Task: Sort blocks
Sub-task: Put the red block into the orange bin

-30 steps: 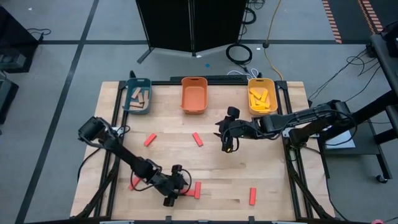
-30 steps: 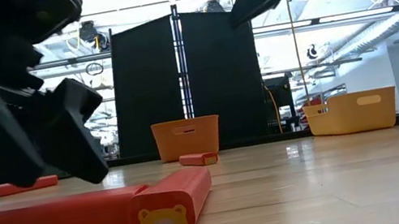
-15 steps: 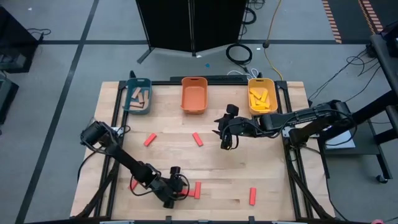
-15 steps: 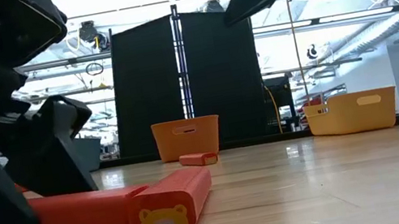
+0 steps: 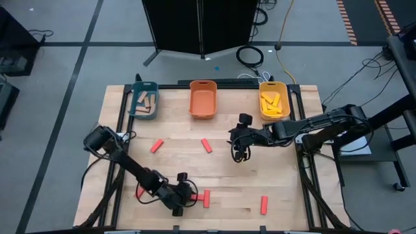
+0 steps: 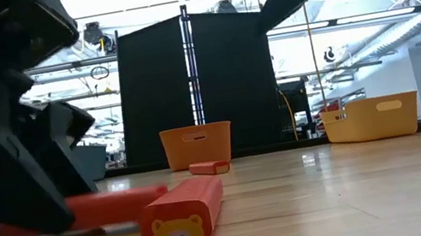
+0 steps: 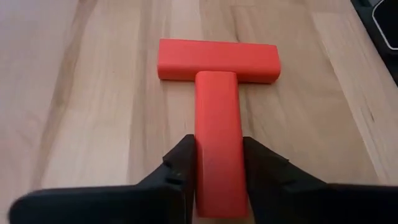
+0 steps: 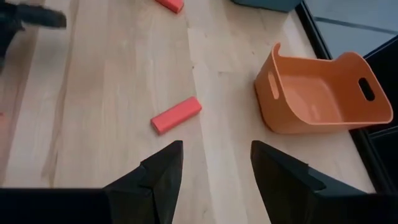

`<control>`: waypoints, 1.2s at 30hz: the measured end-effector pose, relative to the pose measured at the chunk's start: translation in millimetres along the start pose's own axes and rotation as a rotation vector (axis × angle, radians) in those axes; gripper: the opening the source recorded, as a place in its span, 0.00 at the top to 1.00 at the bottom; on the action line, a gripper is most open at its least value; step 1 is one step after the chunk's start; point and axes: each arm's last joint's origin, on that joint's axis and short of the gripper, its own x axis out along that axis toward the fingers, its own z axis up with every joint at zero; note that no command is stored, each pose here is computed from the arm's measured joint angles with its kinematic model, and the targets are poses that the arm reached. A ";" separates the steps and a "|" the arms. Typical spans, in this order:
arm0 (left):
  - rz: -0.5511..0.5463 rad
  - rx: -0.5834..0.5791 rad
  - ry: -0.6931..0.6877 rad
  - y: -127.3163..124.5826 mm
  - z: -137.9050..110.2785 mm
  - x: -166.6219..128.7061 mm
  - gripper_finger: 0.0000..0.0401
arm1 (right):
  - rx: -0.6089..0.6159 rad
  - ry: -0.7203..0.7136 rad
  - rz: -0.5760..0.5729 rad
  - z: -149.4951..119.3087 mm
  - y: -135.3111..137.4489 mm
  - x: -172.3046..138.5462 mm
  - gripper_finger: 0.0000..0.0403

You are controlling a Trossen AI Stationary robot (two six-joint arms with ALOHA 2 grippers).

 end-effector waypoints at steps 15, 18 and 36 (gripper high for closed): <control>0.550 0.105 -0.147 115.5 89.6 -110.7 0.76 | -0.137 0.051 -0.070 -3.5 -13.5 4.1 0.55; 0.650 0.019 -0.187 158.7 103.1 -128.5 0.76 | -0.164 0.062 -0.164 -3.2 -23.1 6.3 0.55; 0.644 -0.556 -0.305 344.1 80.3 -118.2 0.76 | -0.187 -0.026 -0.302 -8.0 -82.8 33.0 0.55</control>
